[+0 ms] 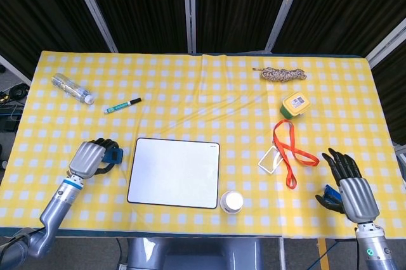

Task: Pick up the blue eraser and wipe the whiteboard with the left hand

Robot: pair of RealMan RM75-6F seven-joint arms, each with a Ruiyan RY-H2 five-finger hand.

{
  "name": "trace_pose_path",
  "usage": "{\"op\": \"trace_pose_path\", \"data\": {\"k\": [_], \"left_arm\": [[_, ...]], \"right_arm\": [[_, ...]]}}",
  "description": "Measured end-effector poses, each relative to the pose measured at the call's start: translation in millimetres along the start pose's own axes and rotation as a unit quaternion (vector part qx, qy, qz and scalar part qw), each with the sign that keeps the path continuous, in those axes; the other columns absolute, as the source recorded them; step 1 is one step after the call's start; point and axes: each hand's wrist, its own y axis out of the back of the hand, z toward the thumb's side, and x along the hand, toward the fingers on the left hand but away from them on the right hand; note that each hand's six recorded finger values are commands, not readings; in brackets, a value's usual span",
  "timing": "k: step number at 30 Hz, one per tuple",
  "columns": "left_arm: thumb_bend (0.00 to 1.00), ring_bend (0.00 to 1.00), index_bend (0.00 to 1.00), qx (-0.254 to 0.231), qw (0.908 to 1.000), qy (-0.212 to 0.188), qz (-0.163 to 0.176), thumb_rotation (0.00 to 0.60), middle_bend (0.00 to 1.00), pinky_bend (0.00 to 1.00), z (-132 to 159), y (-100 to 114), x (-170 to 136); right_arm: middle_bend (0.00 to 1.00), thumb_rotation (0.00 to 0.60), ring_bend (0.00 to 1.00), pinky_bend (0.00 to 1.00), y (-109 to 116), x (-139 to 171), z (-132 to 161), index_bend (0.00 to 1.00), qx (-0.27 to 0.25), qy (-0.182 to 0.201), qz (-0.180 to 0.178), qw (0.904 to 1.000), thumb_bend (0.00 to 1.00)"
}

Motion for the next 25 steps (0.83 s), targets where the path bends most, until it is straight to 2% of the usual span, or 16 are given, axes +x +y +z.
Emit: {"op": "trace_pose_path", "data": {"k": [3, 5, 9, 15, 22, 25], "left_arm": [[0.38, 0.01, 0.07, -0.020, 0.9998, 0.006, 0.006, 0.600, 0.00, 0.00, 1, 4, -4], [0.37, 0.00, 0.03, -0.038, 0.9991, 0.010, 0.013, 0.600, 0.00, 0.00, 3, 9, -8], [0.37, 0.00, 0.03, -0.061, 0.9973, 0.020, 0.036, 0.600, 0.00, 0.00, 1, 21, -22], [0.35, 0.00, 0.01, -0.075, 0.9924, 0.040, 0.088, 0.600, 0.00, 0.00, -9, 42, -55], [0.23, 0.00, 0.00, -0.043, 0.9859, 0.091, 0.133, 0.600, 0.00, 0.00, -33, 59, -109], [0.18, 0.00, 0.00, -0.032, 0.9829, 0.118, 0.138, 0.600, 0.00, 0.00, -43, 58, -139]], "right_arm": [[0.00, 0.600, 0.00, 0.00, 0, 0, 0, 0.02, -0.001, 0.001, 0.001, 1.0000, 0.06], [0.00, 0.600, 0.00, 0.00, 1, 1, 2, 0.02, -0.001, 0.004, 0.000, 1.0000, 0.06], [0.00, 0.600, 0.00, 0.00, 0, 2, 4, 0.02, 0.002, 0.008, 0.001, 1.0000, 0.06], [0.00, 0.600, 0.00, 0.00, -2, 3, 7, 0.02, 0.008, 0.012, 0.006, 0.9999, 0.06], [0.00, 0.600, 0.00, 0.00, -2, 5, 10, 0.02, 0.024, 0.018, 0.006, 0.9995, 0.06], [0.00, 0.600, 0.00, 0.00, 0, 5, 10, 0.02, 0.037, 0.021, 0.000, 0.9991, 0.06]]}}
